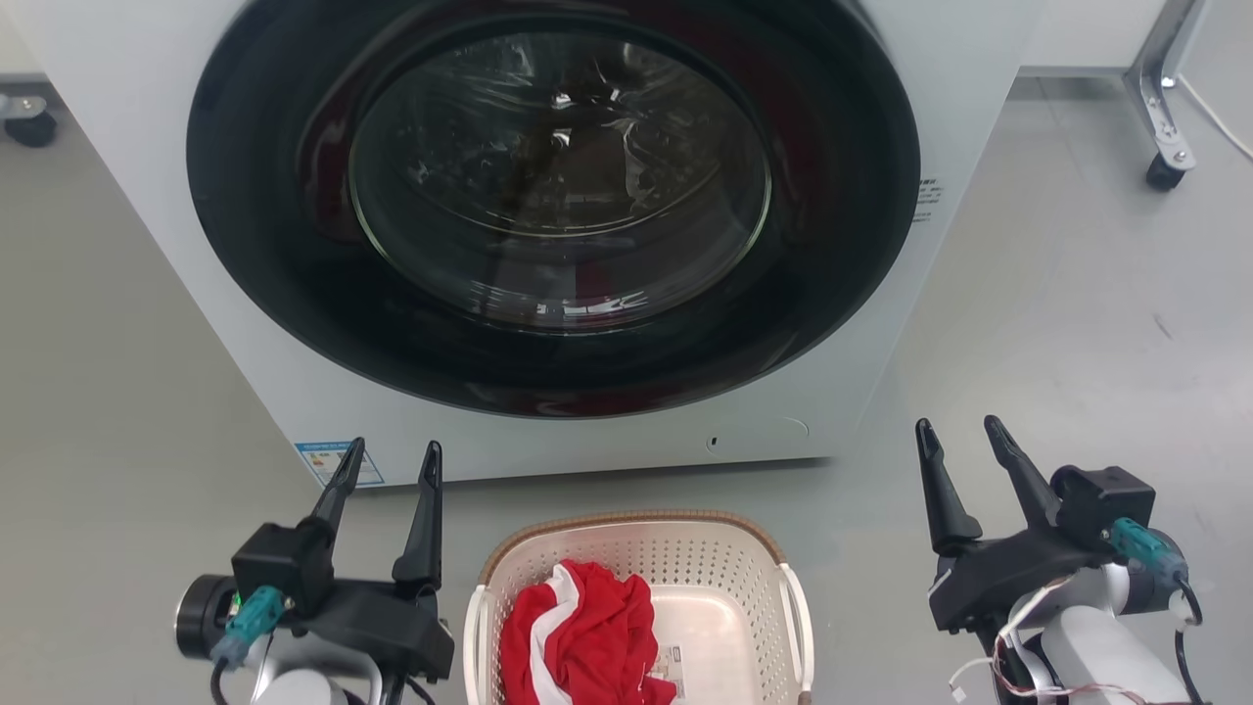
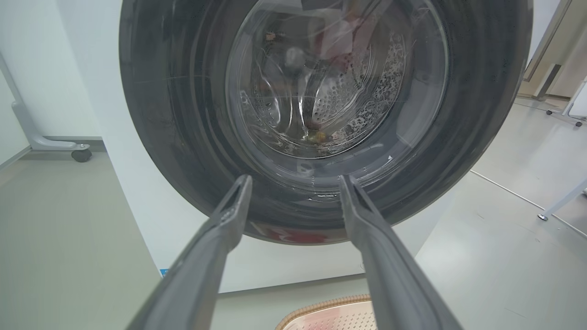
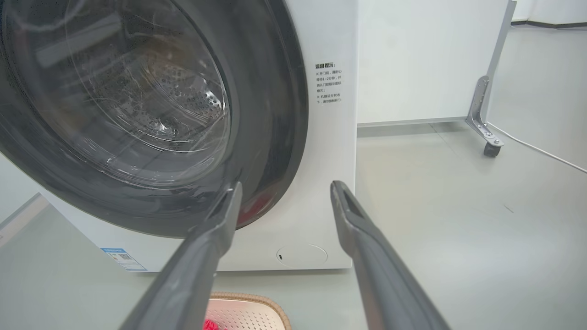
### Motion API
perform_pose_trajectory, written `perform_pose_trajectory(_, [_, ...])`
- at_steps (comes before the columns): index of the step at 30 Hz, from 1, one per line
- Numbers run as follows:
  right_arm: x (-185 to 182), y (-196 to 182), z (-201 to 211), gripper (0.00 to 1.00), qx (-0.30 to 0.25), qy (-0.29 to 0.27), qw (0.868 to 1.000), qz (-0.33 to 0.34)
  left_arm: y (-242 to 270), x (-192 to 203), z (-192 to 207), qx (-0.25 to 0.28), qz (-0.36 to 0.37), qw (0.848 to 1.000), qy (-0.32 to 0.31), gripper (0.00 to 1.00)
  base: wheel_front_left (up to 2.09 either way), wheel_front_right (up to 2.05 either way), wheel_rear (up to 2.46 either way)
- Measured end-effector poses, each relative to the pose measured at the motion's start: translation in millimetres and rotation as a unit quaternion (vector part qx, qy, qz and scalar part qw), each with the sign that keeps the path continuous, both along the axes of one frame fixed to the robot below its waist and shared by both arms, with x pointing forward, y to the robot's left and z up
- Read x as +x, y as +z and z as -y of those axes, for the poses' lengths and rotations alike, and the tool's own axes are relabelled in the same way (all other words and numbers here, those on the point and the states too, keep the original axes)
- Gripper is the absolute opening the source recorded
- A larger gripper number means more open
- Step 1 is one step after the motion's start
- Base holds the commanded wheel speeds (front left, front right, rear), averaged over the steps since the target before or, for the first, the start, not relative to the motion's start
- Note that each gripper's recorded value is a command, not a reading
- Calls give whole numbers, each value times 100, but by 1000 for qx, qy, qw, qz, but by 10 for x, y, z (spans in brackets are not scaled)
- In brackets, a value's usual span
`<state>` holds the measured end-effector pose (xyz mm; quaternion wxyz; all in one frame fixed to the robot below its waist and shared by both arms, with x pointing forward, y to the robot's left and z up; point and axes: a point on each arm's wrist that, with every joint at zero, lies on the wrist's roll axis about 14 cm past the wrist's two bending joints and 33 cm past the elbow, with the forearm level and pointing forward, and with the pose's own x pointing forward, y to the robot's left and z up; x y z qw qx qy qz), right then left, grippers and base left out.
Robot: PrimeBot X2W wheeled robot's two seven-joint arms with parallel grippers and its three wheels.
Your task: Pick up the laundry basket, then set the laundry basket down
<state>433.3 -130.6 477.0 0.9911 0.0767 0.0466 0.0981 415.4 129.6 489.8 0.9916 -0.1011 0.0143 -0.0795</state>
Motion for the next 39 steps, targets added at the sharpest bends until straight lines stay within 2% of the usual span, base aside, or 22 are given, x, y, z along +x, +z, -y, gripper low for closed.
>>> perform_pose_trajectory(8, [-185,306,-26,100,0,1,999,54,167,-249,-31,2,30,1000,7,100,0,0,0])
perform_pose_trajectory(17, [-385,455,39,100,-2,-10,996,85,237,-400,-58,-5,42,999,15,100,0,0,0])
perform_pose_trajectory(26, [-543,424,134,100,1,-27,996,82,186,-535,-99,-7,34,999,24,100,0,0,0])
perform_pose_trajectory(39, [-587,428,222,100,-9,-42,995,86,143,-575,-159,-6,19,999,35,100,0,0,0])
